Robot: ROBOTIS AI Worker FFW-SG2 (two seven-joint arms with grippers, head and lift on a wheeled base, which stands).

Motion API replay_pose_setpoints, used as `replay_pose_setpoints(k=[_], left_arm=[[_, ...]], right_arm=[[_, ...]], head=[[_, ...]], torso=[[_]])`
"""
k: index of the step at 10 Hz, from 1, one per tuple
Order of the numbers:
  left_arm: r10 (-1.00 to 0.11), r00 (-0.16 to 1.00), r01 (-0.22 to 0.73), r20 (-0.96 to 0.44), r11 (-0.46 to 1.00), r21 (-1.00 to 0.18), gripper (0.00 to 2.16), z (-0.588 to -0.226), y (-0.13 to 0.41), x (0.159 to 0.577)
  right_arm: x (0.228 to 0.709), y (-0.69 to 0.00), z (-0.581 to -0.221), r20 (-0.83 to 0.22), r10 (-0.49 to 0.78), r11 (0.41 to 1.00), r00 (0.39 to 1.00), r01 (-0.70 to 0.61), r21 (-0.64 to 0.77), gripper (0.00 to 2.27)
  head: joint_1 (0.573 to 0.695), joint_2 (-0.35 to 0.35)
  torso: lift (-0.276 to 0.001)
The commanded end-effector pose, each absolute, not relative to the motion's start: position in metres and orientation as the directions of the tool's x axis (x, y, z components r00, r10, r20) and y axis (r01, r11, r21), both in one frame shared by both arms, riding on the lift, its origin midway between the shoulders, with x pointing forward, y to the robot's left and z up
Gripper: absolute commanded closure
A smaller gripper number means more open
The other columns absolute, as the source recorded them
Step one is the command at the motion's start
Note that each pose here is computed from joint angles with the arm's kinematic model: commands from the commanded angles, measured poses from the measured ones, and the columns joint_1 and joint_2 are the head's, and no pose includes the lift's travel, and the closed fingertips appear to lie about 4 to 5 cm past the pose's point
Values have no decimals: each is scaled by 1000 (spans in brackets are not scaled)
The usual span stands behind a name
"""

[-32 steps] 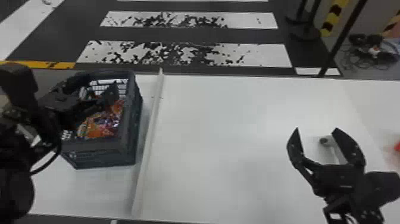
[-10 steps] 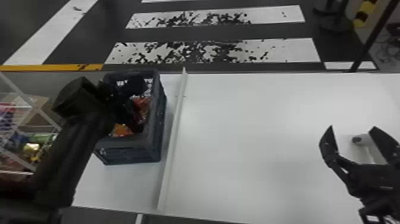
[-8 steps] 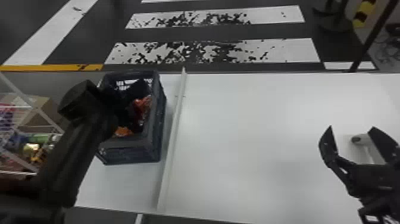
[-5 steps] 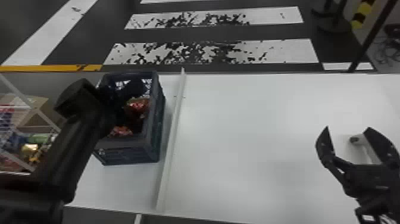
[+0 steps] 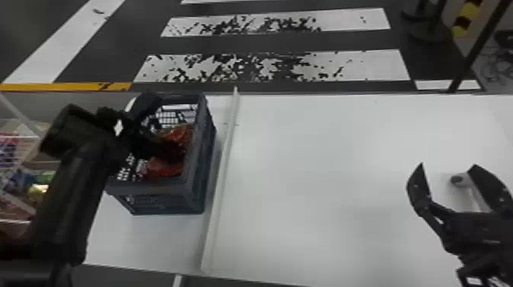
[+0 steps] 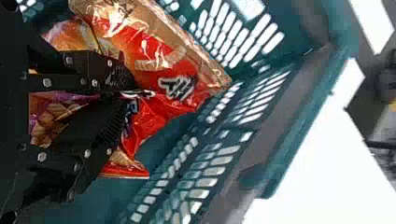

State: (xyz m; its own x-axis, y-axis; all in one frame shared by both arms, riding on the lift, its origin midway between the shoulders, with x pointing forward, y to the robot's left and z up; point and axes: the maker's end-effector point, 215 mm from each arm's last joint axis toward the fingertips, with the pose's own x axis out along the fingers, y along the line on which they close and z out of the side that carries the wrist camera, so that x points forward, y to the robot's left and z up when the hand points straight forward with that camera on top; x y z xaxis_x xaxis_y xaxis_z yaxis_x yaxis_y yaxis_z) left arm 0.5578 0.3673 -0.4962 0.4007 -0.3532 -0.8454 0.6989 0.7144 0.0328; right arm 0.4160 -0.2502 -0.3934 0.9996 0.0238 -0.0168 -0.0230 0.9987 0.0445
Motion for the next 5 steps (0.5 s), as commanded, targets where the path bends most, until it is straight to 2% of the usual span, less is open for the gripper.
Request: replay_pose_setpoints(k=[1, 5], left_arm=[[-404, 461, 669, -790, 743, 10, 2135, -471, 376, 565], [-508, 499, 655, -702, 751, -78, 2135, -434, 389, 562]], right_arm=[[416, -249, -394, -20, 26, 999, 999, -25, 47, 63], [416, -245, -395, -24, 30, 998, 999, -29, 50, 70]], head=[[695, 133], [695, 150]], torso=[[-95], [-95]])
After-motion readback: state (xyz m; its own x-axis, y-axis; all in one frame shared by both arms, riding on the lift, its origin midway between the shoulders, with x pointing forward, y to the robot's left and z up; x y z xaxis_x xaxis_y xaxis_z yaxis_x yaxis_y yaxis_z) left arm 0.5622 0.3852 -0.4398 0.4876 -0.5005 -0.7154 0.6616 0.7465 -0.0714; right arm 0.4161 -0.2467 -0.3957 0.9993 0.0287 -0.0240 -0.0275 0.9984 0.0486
